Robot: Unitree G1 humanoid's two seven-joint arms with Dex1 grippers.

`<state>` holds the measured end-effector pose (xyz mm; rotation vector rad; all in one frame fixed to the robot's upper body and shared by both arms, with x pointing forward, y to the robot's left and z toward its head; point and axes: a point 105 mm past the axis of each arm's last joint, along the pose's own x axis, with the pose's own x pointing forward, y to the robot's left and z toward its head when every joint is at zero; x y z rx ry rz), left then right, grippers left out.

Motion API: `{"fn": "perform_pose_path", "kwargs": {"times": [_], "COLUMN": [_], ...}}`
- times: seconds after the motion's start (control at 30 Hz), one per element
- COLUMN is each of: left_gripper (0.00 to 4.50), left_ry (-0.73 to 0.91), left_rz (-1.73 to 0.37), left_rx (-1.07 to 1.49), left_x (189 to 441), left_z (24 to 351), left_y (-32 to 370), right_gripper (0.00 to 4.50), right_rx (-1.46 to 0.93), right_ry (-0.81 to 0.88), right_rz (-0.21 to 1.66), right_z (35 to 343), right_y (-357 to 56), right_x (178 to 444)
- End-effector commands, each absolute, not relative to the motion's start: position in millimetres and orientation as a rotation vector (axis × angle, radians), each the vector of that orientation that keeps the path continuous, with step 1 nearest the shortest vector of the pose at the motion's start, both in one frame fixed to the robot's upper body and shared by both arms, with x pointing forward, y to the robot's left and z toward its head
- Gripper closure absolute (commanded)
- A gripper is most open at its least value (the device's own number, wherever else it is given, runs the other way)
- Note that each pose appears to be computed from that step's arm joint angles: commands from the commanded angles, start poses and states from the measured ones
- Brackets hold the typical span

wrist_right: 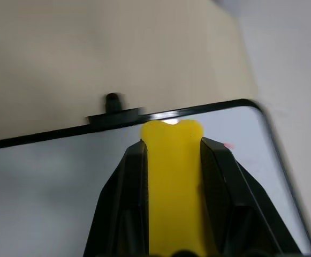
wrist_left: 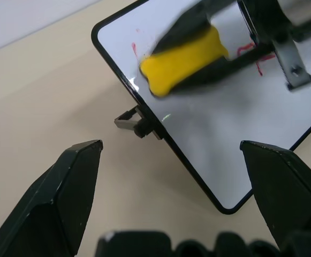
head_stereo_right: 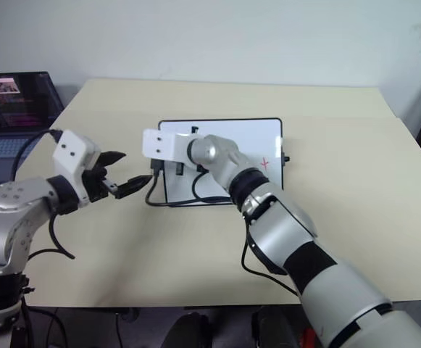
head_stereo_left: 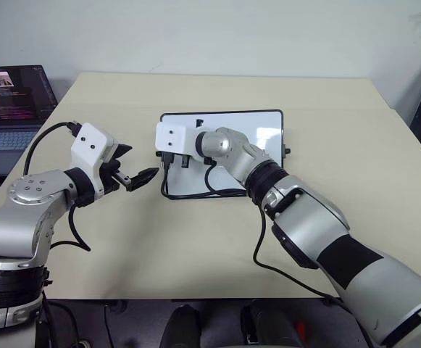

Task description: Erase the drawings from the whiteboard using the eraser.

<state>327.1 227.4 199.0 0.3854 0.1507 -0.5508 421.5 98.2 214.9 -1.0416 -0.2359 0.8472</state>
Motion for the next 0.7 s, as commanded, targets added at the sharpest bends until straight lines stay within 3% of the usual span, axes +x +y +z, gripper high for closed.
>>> {"fn": "perform_pose_path", "kwargs": {"times": [0.03,0.27,0.57,0.7], "left_gripper": [0.0,0.0,0.0,0.0], "left_ry": [0.09,0.086,0.087,0.088], "left_rz": [-0.553,-0.553,-0.559,-0.563], "left_rx": [0.428,0.427,0.426,0.429], "left_x": [323.8,324.1,324.8,325.1], "left_z": [215.3,215.5,213.1,212.9], "left_y": [224.4,224.2,222.5,221.7], "right_gripper": [3.49,3.49,3.49,3.49], "right_rx": [-1.009,-1.106,-1.042,-1.06], "right_ry": [-0.331,-0.086,-0.302,-0.279], "right_rz": [0.766,0.977,0.806,0.857], "right_z": [250.1,189.2,240.4,229.1], "right_y": [96.9,89.8,96.7,102.2], "right_x": [425.7,417.8,424.5,419.6]}}
